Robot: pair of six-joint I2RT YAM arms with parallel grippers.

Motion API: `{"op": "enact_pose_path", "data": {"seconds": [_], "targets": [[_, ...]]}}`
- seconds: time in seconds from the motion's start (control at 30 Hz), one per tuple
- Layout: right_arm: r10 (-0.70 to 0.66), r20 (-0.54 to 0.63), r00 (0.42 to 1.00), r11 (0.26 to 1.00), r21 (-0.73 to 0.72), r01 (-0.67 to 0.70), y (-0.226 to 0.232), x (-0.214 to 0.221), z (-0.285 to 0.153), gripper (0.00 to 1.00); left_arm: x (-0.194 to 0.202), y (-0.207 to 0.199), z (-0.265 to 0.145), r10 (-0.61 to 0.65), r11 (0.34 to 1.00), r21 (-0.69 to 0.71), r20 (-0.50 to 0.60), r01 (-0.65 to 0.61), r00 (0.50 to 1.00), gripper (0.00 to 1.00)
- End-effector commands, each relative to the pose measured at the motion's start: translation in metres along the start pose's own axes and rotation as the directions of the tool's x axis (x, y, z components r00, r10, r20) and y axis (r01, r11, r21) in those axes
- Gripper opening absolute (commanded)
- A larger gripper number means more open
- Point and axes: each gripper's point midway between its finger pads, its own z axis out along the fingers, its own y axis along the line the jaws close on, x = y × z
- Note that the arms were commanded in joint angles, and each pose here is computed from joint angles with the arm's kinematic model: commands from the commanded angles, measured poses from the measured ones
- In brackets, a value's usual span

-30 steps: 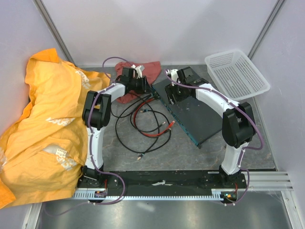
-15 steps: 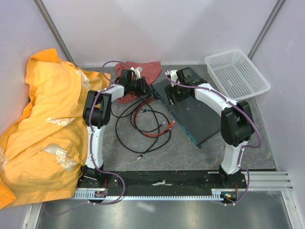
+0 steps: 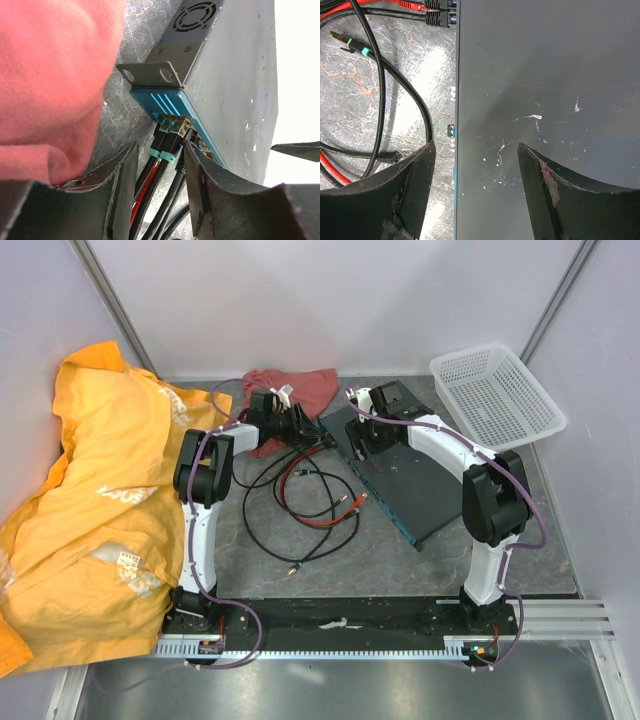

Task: Pull the plug from the switch port
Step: Pull the connector from the switch port.

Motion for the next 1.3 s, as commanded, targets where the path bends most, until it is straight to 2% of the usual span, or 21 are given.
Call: {"op": "enact_pose_path", "data": {"seconds": [0.0, 0.03, 0.07, 0.27, 0.33, 0.6, 0.87, 0.97, 1.07, 1.27], "targets": [[-0.009, 0.030, 1.000, 1.000, 0.017, 0.009, -0.004, -0.012, -0.003, 0.75, 0.026, -0.015, 0.017, -0.015, 0.995, 0.096, -0.057, 0.020, 0.998, 0.49], [-0.012, 0.031, 0.999, 1.000, 0.018, 0.012, -0.004, -0.013, -0.003, 0.75, 0.027, -0.016, 0.017, -0.015, 0.994, 0.109, -0.061, 0.021, 0.998, 0.49], [-0.012, 0.031, 0.999, 1.000, 0.018, 0.012, -0.004, -0.012, -0.003, 0.75, 0.032, -0.024, 0.015, 0.007, 0.984, 0.179, -0.084, 0.008, 0.996, 0.50], [-0.008, 0.032, 0.999, 1.000, 0.014, 0.008, -0.004, -0.014, 0.000, 0.75, 0.036, -0.042, 0.011, 0.074, 0.946, 0.319, -0.070, -0.048, 0.995, 0.49], [-0.008, 0.032, 0.999, 1.000, 0.012, 0.007, -0.003, -0.014, 0.001, 0.75, 0.037, -0.031, 0.013, -0.002, 0.967, 0.254, -0.086, 0.024, 0.996, 0.49], [-0.008, 0.032, 0.999, 1.000, 0.015, 0.007, -0.004, -0.015, 0.003, 0.76, 0.021, -0.002, 0.008, -0.104, 0.989, 0.111, 0.013, 0.102, 0.994, 0.46], [-0.005, 0.026, 1.000, 1.000, 0.011, 0.005, -0.004, -0.014, 0.007, 0.76, 0.019, -0.001, 0.014, -0.162, 0.983, 0.087, 0.005, 0.160, 0.987, 0.46], [-0.002, 0.024, 1.000, 1.000, 0.012, 0.002, -0.005, -0.014, 0.008, 0.76, 0.021, -0.005, 0.013, -0.227, 0.967, 0.123, 0.006, 0.225, 0.974, 0.48], [-0.004, 0.023, 1.000, 1.000, 0.010, 0.004, -0.004, -0.015, 0.011, 0.76, 0.026, -0.004, 0.013, -0.241, 0.962, 0.130, 0.000, 0.239, 0.970, 0.49], [-0.008, 0.021, 1.000, 1.000, 0.010, 0.008, -0.003, -0.016, 0.012, 0.76, 0.029, 0.006, 0.014, -0.278, 0.958, 0.077, 0.000, 0.277, 0.961, 0.50]]}}
